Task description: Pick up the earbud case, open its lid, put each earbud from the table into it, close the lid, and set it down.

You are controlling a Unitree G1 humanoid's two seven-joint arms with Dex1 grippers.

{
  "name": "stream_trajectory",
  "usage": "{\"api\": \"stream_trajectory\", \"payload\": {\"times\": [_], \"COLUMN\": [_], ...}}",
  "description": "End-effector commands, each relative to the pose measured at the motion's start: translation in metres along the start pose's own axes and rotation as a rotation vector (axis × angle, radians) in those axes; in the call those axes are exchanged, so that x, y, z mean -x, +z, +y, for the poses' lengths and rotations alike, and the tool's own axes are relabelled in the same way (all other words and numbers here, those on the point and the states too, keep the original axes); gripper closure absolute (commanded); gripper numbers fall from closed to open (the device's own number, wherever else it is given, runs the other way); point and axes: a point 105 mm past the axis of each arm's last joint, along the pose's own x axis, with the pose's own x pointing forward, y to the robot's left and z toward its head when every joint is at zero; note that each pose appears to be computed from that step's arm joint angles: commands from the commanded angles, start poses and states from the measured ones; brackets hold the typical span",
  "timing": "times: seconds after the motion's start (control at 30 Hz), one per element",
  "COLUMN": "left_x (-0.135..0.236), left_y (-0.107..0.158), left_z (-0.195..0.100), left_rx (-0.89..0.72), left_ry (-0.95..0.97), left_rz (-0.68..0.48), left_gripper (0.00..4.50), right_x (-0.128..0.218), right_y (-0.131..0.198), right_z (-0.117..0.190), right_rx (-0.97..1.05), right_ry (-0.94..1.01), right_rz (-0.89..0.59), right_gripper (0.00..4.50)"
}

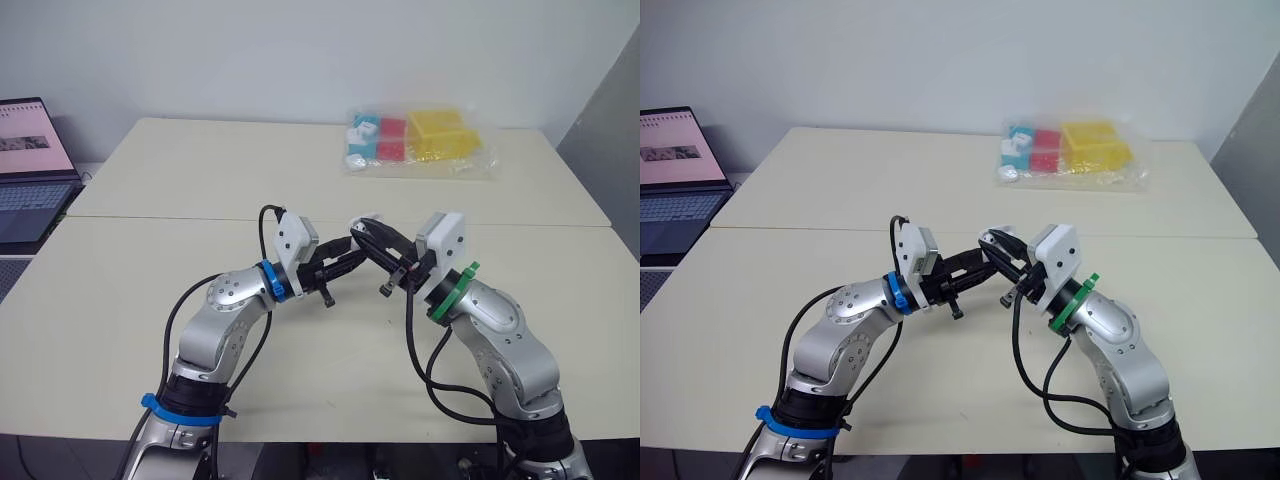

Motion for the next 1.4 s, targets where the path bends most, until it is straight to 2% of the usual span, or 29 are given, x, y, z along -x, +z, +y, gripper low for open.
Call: {"api": "stream_trajectory", "payload": {"times": [0.03, 0.47, 0.77, 0.93, 1.17, 1.33, 1.4], "left_x": [-0.001, 0.000, 0.000, 0.001, 0.004, 0.003, 0.002], "left_y": [0.018, 0.020, 0.019, 0.018, 0.012, 0.009, 0.008], "left_z": [-0.002, -0.002, -0.003, -0.002, -0.003, -0.012, -0.017], "left_rx": [-0.038, -0.044, -0.044, -0.043, -0.048, -0.074, -0.090], "left_ry": [-0.010, -0.006, -0.007, -0.001, -0.010, -0.070, -0.107], "left_rz": [-0.055, -0.064, -0.061, -0.056, -0.033, -0.024, -0.021], "left_gripper": [3.75, 3.75, 3.75, 3.75, 3.75, 3.75, 3.75], "right_x": [0.003, 0.009, 0.011, 0.013, 0.030, 0.024, 0.020], "right_y": [0.004, -0.010, 0.001, 0.013, 0.048, 0.057, 0.057], "right_z": [0.000, 0.006, 0.002, 0.004, 0.001, -0.026, -0.046], "right_rx": [0.024, -0.018, 0.019, 0.015, 0.069, 0.063, 0.068], "right_ry": [-0.005, 0.015, 0.004, 0.023, 0.092, 0.075, 0.069], "right_rz": [-0.019, 0.054, 0.033, 0.006, 0.008, 0.093, 0.168], "right_gripper": [4.10, 4.10, 1.00, 0.94, 0.94, 0.94, 0.94]}}
